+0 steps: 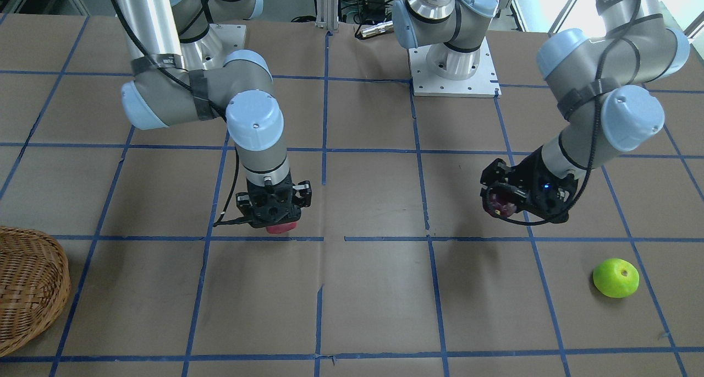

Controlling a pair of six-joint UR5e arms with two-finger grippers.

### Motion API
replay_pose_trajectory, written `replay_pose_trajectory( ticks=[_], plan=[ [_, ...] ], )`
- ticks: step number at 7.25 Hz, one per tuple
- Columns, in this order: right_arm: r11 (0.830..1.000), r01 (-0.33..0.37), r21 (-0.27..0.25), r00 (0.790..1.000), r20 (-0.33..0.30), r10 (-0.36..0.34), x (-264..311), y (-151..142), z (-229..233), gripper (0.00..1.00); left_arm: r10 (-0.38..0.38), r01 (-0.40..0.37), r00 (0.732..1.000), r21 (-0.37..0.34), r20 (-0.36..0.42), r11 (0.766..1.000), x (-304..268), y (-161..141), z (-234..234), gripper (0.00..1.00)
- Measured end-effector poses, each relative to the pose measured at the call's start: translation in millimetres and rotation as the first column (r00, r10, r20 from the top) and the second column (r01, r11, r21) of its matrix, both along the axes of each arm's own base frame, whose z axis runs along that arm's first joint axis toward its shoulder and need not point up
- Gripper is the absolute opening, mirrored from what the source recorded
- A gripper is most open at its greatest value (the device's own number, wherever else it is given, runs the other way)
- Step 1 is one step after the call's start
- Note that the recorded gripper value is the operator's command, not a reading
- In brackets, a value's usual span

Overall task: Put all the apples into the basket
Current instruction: 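Grasp the purple apple with the left gripper while the right grasps the red apple, then set the purple apple at center with left gripper while right drops red apple in basket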

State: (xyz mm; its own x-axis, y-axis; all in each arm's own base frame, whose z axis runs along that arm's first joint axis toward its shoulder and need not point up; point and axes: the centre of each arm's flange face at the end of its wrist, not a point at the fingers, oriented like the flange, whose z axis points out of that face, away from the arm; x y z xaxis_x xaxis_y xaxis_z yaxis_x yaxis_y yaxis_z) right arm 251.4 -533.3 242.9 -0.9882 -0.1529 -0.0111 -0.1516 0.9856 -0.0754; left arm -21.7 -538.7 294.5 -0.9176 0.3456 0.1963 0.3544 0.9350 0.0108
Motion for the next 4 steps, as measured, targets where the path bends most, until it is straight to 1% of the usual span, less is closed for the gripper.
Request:
replay_pose_trajectory(
  ticks=[1, 2, 3, 4],
  plan=[
    [0.995, 0.1, -0.003, 0.995, 0.007, -0.1, -56.0, -24.1, 24.6, 0.34, 0.034, -0.034, 0.999, 0.002, -0.013, 0.999, -41.6, 0.0, 0.9, 0.2],
    [0.983, 0.186, -0.001, 0.982, 0.011, -0.186, -114.9, -47.7, 46.7, 0.33, 0.087, -0.087, 0.996, -0.016, -0.026, 0.996, -82.3, -2.6, -0.8, 0.2],
    [0.974, 0.225, -0.01, 0.974, 0.007, -0.225, -168.3, -70.6, 66.4, 0.29, 0.15, -0.153, 0.987, -0.054, -0.055, 0.987, -131.1, -6.6, -0.2, 0.2],
    [0.976, 0.215, -0.026, 0.977, -0.003, -0.215, -219.0, -91.3, 78.9, 0.26, 0.185, -0.191, 0.98, -0.072, -0.078, 0.979, -186.2, -10.7, -3.6, 0.2]
  ],
)
